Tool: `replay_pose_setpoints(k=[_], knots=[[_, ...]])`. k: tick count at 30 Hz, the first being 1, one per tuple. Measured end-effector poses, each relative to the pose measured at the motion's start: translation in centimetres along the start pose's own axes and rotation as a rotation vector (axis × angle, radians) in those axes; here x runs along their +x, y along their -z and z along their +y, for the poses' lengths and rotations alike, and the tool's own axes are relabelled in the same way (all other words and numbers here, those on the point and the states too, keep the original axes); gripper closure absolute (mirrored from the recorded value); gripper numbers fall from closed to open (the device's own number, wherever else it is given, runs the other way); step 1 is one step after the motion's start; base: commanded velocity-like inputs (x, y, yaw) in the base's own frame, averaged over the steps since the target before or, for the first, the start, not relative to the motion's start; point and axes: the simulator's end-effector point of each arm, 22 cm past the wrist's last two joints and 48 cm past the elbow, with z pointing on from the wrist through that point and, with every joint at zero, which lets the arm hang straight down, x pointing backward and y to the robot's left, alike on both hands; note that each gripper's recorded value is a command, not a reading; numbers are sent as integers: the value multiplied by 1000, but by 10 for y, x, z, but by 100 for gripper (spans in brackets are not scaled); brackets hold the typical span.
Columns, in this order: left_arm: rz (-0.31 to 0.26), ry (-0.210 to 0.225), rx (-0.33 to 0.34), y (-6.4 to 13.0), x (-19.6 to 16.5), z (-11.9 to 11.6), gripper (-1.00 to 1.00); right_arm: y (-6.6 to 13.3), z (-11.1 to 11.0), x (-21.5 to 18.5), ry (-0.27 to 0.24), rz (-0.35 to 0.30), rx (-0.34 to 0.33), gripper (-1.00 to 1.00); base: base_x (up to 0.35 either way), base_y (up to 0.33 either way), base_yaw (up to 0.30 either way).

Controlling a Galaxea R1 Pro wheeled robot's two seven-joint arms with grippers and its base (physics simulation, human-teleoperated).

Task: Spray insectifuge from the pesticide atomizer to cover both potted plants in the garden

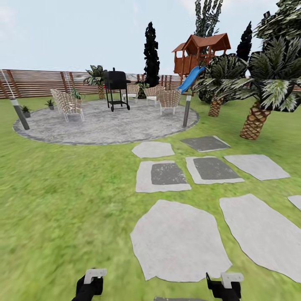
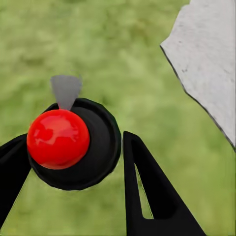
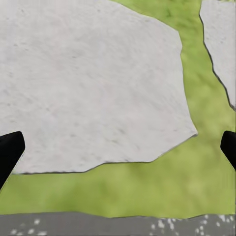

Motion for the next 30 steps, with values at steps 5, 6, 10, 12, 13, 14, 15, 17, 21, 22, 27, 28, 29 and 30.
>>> replay_pose_setpoints(k=[5, 6, 10, 12, 13, 14, 15, 17, 21, 22, 27, 28, 29, 30], knots=[[-1, 0, 0, 0, -1, 0, 100, 0, 0, 0, 0, 0, 0, -100, 338, 0, 0], [-1, 0, 0, 0, 0, 0, 100, 0, 0, 0, 0, 0, 0, -100, 338, 0, 13], [0, 0, 0, 0, 0, 0, 100, 0, 0, 0, 0, 0, 0, -100, 338, 0, 83], [0, 0, 0, 0, 0, 0, 100, 0, 0, 0, 0, 0, 0, -100, 338, 0, 159], [0, 0, 0, 0, 0, 0, 100, 0, 0, 0, 0, 0, 0, -100, 338, 0, 187], [0, 0, 0, 0, 0, 0, 100, 0, 0, 0, 0, 0, 0, -100, 338, 0, 202], [0, 0, 0, 0, 0, 0, 100, 0, 0, 0, 0, 0, 0, -100, 338, 0, 215], [0, 0, 0, 0, 0, 0, 100, 0, 0, 0, 0, 0, 0, -100, 338, 0, 224], [0, 0, 0, 0, 0, 0, 100, 0, 0, 0, 0, 0, -1, -100, 338, 0, 241], [0, 0, 0, 0, 0, 0, 100, 0, 0, 0, 0, 0, -1, -100, 338, 0, 246], [0, 0, 0, 0, 0, 0, 100, 0, 0, 0, 0, 0, -1, -100, 338, 0, 247], [0, 0, 0, 0, 0, 0, 100, 0, 0, 0, 0, 0, -1, -100, 338, 0, 245], [0, 0, 0, 0, 0, 0, 100, 0, 0, 0, 0, 0, -1, -100, 338, 0, 76], [0, 0, 0, 0, 0, 0, 100, 0, 0, 0, 0, 0, 0, -100, 338, 0, 61]])
